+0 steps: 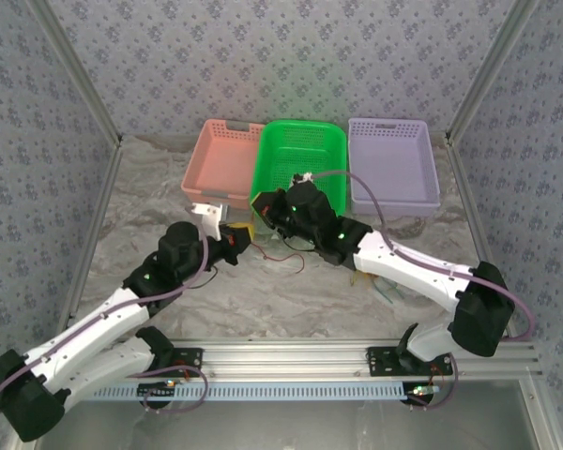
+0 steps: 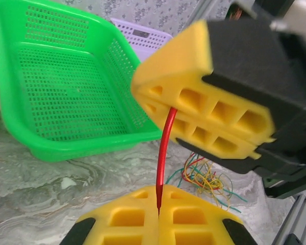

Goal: Untangle the cables

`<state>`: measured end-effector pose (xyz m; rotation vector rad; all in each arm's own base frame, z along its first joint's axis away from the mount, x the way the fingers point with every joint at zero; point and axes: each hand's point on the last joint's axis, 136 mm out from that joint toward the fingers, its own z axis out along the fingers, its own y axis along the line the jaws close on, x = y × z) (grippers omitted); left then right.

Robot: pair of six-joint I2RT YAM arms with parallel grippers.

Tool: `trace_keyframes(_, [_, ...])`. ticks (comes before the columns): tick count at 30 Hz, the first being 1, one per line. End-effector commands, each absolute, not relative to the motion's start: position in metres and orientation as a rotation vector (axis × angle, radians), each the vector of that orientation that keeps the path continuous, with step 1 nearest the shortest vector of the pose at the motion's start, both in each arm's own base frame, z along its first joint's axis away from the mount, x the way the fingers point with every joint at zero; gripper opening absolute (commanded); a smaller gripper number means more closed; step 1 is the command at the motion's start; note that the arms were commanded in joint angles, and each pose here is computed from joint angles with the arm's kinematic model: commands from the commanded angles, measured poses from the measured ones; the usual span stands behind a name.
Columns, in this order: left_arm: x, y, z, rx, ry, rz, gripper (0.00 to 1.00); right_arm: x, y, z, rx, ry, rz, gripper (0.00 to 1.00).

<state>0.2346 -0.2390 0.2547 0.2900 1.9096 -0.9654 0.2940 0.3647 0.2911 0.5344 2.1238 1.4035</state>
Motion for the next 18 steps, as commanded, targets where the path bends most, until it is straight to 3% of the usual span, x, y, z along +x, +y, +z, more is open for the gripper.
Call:
trace_keyframes(1, [0.224,-0.257,0.258,0.392,1.919,-1.010,0.00,0.302,0.354,0.316,0.393,2.117,1.267,0.00])
trace_keyframes(18, [0.215,-0.302,0.234,0.573,2.022,-1.005,0.00,0.309,0.338,0.343,0.215,2.156,1.131,0.00])
